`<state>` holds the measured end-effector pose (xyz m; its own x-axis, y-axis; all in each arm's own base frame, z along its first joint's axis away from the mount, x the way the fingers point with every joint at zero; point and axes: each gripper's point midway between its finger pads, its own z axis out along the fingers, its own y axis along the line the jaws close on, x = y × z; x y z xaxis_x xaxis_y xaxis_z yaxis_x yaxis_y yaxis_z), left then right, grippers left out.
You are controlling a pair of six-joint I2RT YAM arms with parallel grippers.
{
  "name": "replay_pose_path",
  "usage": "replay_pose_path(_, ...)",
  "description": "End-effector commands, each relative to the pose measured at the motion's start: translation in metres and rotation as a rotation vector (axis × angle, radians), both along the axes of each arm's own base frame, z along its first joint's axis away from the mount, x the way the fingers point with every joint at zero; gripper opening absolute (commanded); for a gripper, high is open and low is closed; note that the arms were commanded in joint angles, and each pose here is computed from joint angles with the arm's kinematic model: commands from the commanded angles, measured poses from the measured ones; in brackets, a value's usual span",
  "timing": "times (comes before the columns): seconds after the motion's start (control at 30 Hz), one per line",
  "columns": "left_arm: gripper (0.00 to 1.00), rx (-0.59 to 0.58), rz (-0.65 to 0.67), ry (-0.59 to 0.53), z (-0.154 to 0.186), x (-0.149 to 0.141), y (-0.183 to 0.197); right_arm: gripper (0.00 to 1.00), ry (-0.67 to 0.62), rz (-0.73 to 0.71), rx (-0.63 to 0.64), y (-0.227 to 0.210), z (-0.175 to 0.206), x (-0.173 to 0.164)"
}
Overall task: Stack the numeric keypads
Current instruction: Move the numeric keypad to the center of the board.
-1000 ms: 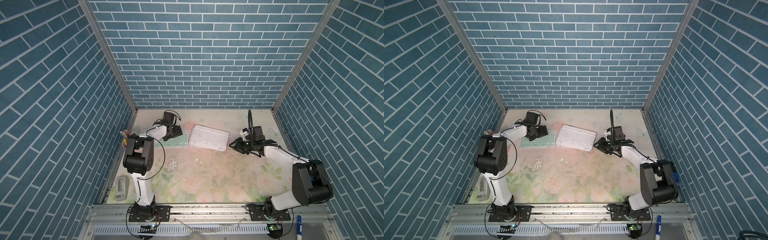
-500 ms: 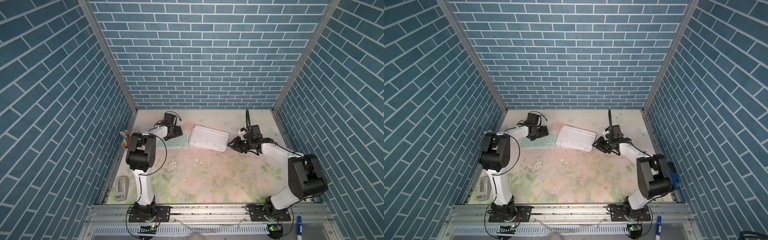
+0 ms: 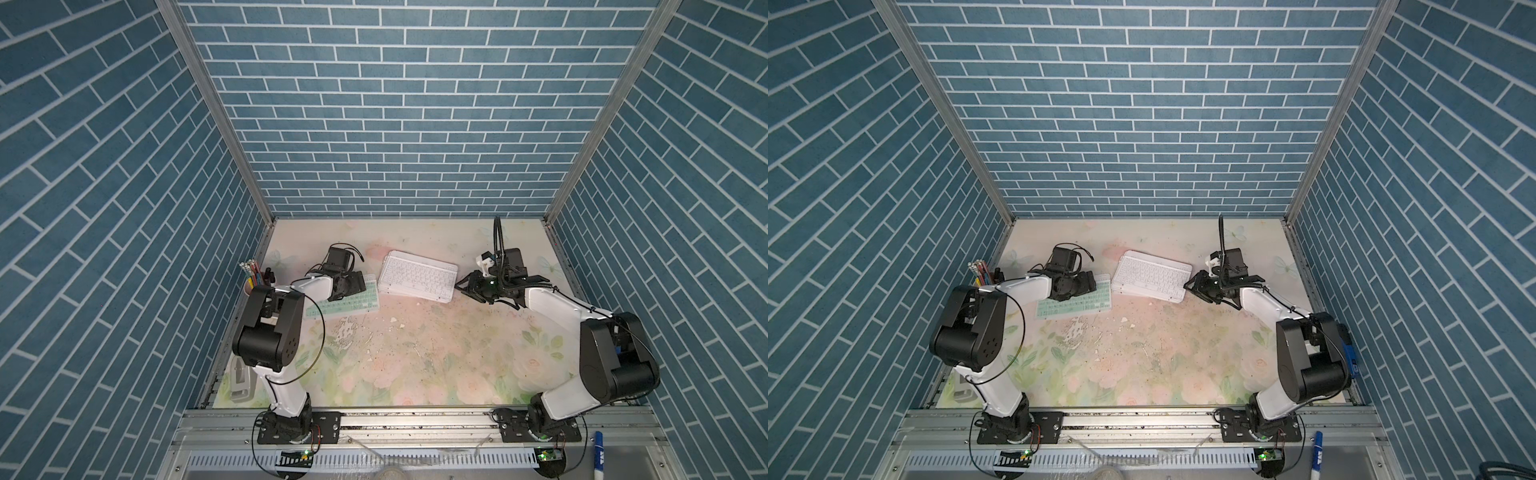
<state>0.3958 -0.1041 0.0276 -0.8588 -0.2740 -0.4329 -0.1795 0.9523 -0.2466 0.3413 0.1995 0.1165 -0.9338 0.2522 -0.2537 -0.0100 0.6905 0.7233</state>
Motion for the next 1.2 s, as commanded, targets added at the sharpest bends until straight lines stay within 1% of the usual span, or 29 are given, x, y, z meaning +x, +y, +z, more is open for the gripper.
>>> replay_pose_path(0.0,0.86,0.018,-0.015,0.369,-0.062,-0.102,-0.009,0.36,-0.023,0.004,0.032,0.004,0.012,-0.002)
replay_pose_path(0.13,0.86,0.016,-0.039,0.384,-0.065,-0.128,-0.025,0.36,-0.029,0.001,0.043,0.004,0.016,-0.003)
replay_pose_path(0.3,0.86,0.032,-0.081,0.392,-0.064,-0.152,-0.042,0.36,-0.031,0.006,0.046,0.007,0.017,-0.008)
replay_pose_path(0.37,0.86,0.041,-0.086,0.397,-0.063,-0.160,-0.045,0.36,-0.025,0.014,0.042,0.009,0.013,-0.010)
replay_pose_path(0.47,0.86,0.030,-0.060,0.389,-0.062,-0.169,-0.042,0.36,-0.024,0.038,0.016,0.018,0.007,-0.012)
replay_pose_path(0.6,0.86,0.021,-0.053,0.396,-0.063,-0.186,-0.038,0.36,-0.013,0.107,-0.039,0.042,-0.006,-0.015)
replay_pose_path(0.77,0.86,0.048,-0.096,0.399,-0.063,-0.203,-0.050,0.36,-0.017,0.184,-0.064,0.078,-0.018,-0.019)
replay_pose_path(0.9,0.86,0.033,-0.111,0.405,-0.069,-0.217,-0.059,0.36,-0.013,0.242,-0.104,0.104,-0.033,-0.028)
replay_pose_path(1.07,0.86,0.049,-0.153,0.391,-0.070,-0.226,-0.071,0.36,-0.003,0.302,-0.126,0.126,-0.052,-0.048)
replay_pose_path(1.17,0.86,0.054,-0.159,0.382,-0.068,-0.230,-0.075,0.36,-0.013,0.317,-0.148,0.134,-0.063,-0.050)
